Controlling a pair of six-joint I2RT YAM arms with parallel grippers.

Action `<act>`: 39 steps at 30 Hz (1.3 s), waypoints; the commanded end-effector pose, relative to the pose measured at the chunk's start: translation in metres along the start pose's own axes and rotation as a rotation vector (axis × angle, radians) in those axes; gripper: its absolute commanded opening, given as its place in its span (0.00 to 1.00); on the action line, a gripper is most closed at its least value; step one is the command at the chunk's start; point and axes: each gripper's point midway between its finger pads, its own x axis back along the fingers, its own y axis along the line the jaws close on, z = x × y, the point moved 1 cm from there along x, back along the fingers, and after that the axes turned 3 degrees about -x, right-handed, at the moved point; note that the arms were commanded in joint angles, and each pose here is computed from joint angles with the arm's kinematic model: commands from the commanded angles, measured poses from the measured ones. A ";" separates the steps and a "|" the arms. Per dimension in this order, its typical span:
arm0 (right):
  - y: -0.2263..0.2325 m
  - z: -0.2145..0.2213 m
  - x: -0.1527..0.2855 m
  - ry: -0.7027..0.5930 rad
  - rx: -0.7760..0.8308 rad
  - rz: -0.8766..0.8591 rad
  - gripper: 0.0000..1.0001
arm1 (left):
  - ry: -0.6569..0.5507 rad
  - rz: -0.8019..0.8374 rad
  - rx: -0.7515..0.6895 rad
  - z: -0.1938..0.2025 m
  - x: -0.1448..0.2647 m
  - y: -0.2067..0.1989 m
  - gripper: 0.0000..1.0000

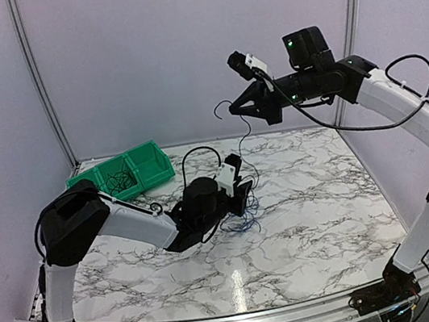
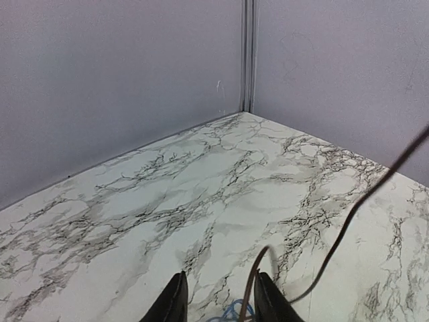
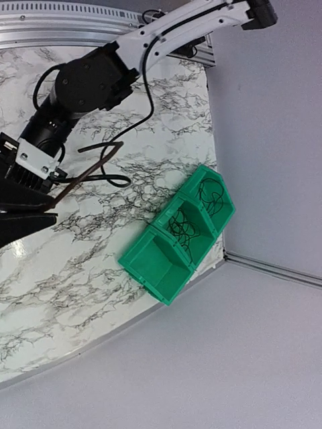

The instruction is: Untangle the cables

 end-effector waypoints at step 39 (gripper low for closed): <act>-0.007 0.019 0.041 -0.084 0.020 0.073 0.00 | -0.188 0.094 0.188 -0.061 0.127 0.013 0.56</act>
